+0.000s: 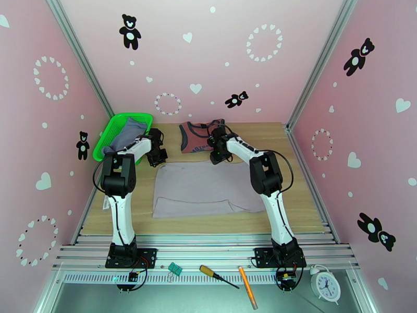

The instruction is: Fold and stack the mixed laundry pile

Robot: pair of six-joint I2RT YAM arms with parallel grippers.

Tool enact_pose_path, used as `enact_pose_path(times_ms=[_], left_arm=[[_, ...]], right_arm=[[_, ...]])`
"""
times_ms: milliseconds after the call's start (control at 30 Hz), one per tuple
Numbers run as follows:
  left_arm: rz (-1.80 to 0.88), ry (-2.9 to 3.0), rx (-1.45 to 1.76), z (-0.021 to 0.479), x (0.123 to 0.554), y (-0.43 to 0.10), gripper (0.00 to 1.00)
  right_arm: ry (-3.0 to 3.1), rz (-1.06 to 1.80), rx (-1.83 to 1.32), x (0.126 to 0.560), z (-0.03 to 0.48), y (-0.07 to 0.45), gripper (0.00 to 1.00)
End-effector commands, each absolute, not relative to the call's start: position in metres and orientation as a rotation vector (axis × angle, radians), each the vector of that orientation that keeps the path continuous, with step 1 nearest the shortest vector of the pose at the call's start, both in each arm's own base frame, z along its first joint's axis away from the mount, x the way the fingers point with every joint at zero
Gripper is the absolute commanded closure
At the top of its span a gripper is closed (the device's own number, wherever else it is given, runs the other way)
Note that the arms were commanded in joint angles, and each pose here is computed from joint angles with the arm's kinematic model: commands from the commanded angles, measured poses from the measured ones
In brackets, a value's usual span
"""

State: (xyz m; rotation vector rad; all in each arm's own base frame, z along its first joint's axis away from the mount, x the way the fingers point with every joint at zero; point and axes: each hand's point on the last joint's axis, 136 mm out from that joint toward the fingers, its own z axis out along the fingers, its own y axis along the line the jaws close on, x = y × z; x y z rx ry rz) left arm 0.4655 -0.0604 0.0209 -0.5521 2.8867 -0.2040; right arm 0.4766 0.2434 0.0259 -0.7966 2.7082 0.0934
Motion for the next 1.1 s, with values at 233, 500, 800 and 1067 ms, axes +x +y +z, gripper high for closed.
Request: enact_pose_path(times_ms=[233, 500, 800, 1067], left_arm=[[-0.241, 2.94, -0.515, 0.008, 0.46, -0.067, 1.0], [-0.258, 2.942, -0.509, 0.007, 0.458, -0.069, 1.0], [-0.278, 2.875, -0.48, 0.038, 0.46, -0.069, 1.0], [-0.332, 2.737, -0.439, 0.091, 0.456, -0.071, 1.0]], right_arm=[[2.699, 0.086, -0.817, 0.491, 0.004, 0.25, 0.57], [2.714, 0.153, -0.815, 0.494, -0.002, 0.256, 0.76], [2.701, 0.098, -0.792, 0.492, 0.018, 0.246, 1.0], [2.608, 0.112, -0.756, 0.491, 0.051, 0.244, 1.0]])
